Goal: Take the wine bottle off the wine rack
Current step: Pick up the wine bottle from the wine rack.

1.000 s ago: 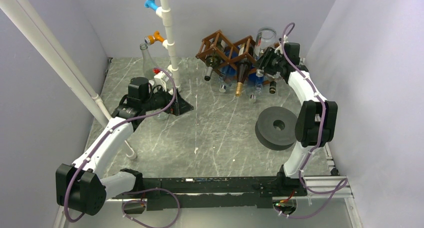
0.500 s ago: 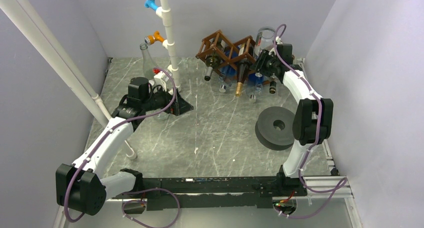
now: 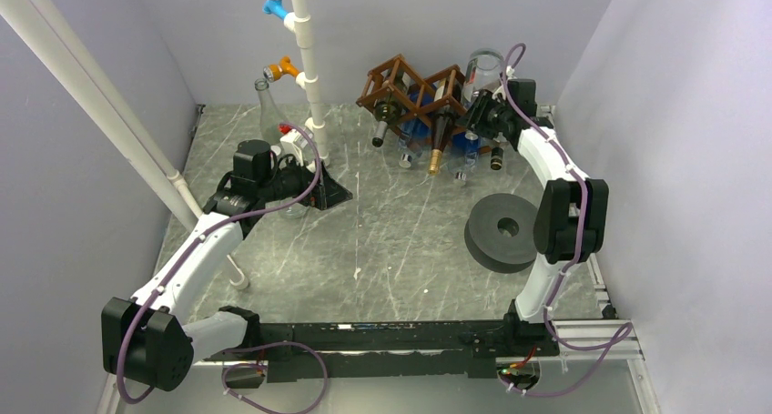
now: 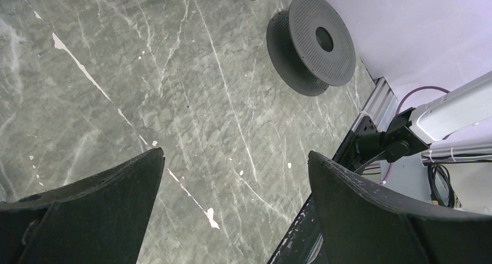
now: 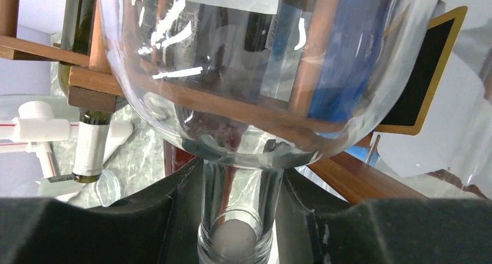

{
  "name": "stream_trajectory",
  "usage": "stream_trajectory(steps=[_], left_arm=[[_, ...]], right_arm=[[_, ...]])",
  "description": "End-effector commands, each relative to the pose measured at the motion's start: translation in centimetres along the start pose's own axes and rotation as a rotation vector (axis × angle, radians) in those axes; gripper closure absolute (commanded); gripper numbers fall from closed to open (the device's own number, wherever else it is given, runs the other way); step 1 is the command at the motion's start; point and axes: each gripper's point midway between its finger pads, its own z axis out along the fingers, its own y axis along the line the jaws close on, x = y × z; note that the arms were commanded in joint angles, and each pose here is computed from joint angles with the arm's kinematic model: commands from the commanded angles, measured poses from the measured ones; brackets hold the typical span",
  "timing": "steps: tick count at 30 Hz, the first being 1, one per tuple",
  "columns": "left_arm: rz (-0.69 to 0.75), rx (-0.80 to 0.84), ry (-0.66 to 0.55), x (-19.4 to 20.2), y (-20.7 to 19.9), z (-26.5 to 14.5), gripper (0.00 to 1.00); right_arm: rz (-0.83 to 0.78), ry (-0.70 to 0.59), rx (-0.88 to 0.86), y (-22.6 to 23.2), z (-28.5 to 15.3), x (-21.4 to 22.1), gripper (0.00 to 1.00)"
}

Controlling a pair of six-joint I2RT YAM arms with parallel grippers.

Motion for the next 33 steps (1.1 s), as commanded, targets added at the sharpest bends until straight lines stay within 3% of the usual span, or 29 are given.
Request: stream_trajectory(steps=[1,15,33], left_arm=[[0.064,0.016,-0.055,-2.0,-0.9,-0.5,0.00],[0.069,0.021,-0.059,-2.0,-1.0,-0.6,0.00],[0.071,0.023,-0.062,-2.1,-1.1,-0.6,0.00]], right_arm=[[-0.030,-0.085,-0.058,2.0,-1.8,-3.3,0.58],[-0.051,-0.115,-0.124,3.2,-4.4,-4.3,0.99],[-0.065,-0.143,-0.320,6.5,-8.2,-5.7,1.00]])
